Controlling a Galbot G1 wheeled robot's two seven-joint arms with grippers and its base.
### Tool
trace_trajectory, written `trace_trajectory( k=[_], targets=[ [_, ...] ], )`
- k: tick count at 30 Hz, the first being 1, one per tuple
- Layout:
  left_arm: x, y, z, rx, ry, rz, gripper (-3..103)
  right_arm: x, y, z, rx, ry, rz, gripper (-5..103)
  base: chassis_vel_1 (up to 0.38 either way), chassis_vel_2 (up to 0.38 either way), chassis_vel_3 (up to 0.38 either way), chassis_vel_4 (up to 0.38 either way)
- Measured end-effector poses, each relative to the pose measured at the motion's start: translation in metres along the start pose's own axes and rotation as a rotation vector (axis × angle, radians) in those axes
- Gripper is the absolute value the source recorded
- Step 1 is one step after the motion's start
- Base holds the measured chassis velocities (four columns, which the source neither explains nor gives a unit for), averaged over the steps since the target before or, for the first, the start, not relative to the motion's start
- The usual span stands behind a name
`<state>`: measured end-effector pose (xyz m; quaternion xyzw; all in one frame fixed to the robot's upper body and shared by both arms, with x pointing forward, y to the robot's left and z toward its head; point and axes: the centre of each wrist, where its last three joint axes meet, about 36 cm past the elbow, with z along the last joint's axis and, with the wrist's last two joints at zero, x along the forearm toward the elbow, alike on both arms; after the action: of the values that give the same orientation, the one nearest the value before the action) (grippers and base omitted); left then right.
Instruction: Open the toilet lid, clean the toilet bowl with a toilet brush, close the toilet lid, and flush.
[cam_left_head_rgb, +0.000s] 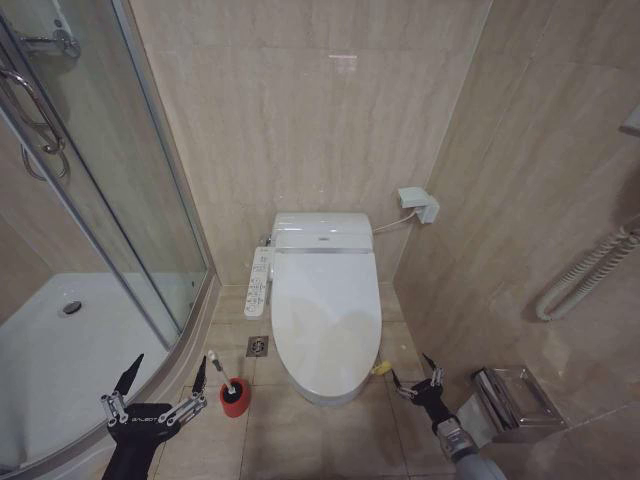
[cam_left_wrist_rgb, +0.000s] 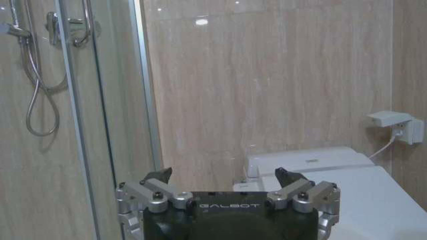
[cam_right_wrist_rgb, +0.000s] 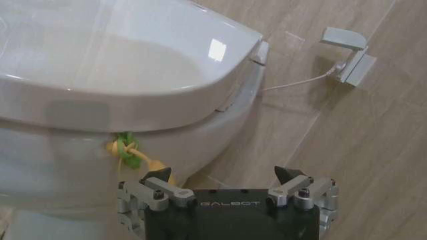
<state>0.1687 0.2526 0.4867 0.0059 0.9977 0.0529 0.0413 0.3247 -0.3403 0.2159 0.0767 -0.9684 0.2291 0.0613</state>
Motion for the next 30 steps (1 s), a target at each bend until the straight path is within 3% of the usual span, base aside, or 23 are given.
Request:
trace_trajectory(
  k=[30],
  targets=[
    [0.000,0.000,0.000,0.000,0.000,0.000,100,0.019,0.025,-0.009,-0.032,-0.020,-0.058,100,0.000,0.000,0.000,0.000]
  ],
)
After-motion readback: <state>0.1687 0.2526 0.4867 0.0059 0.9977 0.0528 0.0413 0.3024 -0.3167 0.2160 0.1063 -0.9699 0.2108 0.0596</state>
